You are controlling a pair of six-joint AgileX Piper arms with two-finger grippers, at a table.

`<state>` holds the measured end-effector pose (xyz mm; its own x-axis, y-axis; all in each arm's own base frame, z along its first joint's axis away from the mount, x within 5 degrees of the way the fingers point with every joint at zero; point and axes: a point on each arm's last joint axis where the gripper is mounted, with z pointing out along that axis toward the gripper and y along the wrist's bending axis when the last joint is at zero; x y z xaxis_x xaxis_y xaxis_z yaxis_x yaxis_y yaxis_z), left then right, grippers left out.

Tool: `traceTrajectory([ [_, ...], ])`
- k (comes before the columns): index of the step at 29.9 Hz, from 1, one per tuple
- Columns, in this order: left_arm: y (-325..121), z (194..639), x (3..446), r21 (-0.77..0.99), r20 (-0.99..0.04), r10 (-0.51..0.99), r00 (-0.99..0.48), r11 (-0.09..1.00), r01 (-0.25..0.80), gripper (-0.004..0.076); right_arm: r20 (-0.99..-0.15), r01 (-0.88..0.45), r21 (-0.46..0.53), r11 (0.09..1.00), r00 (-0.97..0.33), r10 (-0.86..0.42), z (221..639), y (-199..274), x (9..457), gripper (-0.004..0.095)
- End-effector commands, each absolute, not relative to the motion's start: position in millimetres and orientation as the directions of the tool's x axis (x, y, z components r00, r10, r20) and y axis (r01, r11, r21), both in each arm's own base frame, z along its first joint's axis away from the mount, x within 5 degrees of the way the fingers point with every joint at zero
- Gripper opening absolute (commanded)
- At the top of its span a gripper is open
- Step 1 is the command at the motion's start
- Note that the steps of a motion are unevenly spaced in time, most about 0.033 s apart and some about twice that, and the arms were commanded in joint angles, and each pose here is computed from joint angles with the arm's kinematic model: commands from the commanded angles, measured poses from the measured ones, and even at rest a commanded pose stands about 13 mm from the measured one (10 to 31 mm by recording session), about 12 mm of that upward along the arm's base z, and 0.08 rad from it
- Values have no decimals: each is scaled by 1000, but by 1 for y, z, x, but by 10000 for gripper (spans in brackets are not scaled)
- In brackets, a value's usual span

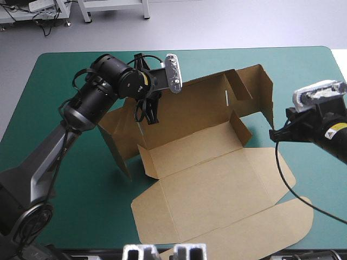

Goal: Fold the box

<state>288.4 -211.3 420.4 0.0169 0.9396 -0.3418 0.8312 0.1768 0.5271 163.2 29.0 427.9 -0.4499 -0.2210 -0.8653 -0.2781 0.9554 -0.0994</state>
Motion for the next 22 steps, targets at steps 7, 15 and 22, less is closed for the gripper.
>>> traceTrajectory([
  [7, -191, 428, 256, 714, -378, 895, 238, 118, 690, -10, -882, -285, -108, 952, -414, -224, 489, 37, 214, -20],
  [15, -191, 410, 256, 764, -360, 885, 296, 97, 638, -10, -817, -328, -65, 942, -524, -239, 489, 49, 282, -20],
  [22, -193, 401, 263, 838, -295, 889, 350, 65, 542, -10, -779, -360, 60, 931, -600, -181, 465, 59, 354, -20],
])
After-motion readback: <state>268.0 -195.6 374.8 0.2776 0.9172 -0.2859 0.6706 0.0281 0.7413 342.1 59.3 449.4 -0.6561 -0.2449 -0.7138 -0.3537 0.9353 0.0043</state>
